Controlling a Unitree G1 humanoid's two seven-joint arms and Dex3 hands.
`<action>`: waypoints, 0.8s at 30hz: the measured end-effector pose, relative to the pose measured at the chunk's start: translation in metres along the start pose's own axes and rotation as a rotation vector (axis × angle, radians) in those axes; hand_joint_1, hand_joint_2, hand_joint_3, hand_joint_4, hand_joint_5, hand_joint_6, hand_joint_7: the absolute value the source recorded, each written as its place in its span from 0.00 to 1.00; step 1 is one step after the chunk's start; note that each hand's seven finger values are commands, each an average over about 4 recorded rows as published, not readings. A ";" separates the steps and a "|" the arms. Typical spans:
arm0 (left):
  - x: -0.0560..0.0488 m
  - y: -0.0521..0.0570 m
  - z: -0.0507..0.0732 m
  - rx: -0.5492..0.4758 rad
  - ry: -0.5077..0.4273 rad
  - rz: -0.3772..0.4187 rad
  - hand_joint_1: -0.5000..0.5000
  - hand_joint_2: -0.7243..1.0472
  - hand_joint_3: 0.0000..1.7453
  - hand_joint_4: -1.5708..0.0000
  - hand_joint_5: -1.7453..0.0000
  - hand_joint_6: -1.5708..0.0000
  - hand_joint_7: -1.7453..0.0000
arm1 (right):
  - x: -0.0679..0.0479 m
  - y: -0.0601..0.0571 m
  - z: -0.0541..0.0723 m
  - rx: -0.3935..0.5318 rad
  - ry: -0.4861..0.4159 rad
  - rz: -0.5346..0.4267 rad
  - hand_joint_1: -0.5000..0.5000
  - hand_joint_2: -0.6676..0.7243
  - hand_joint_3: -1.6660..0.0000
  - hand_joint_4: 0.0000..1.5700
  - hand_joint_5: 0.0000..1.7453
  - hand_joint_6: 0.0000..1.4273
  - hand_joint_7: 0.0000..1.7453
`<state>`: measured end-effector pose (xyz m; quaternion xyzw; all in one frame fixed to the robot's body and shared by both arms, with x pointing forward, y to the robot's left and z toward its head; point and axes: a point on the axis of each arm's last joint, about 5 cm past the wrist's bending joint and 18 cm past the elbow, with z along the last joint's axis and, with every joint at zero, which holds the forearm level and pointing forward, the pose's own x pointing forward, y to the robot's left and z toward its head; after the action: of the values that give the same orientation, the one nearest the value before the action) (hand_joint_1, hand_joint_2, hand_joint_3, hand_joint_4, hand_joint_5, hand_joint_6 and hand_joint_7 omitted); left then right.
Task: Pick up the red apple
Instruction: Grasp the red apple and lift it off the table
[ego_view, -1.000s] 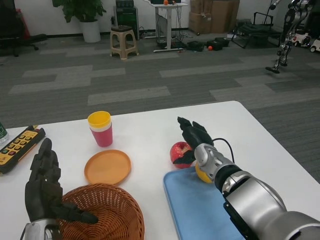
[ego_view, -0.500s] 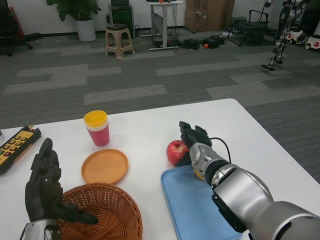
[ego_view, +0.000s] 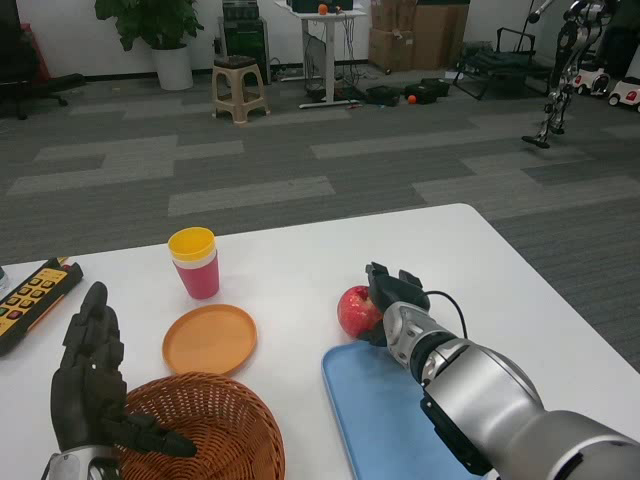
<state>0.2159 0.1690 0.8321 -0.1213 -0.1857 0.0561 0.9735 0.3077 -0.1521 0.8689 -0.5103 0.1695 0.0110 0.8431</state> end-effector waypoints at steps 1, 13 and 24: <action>0.000 0.000 0.000 0.000 0.000 0.000 0.00 0.05 0.05 1.00 1.00 0.78 1.00 | 0.000 0.001 0.000 -0.003 -0.002 0.002 0.02 0.09 0.62 0.00 0.00 0.00 0.20; 0.000 0.000 0.000 -0.003 0.000 0.004 0.00 0.05 0.05 1.00 1.00 0.78 1.00 | -0.003 0.008 0.007 -0.115 -0.060 0.063 0.04 0.09 0.52 0.00 0.00 0.00 0.24; 0.000 0.000 0.000 -0.003 0.000 0.005 0.00 0.05 0.05 1.00 1.00 0.77 1.00 | -0.003 0.008 0.008 -0.154 -0.077 0.092 0.01 0.09 0.37 0.00 0.31 0.00 0.30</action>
<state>0.2157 0.1693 0.8319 -0.1232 -0.1854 0.0580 0.9732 0.3057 -0.1409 0.8661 -0.5644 0.1587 0.0823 0.8059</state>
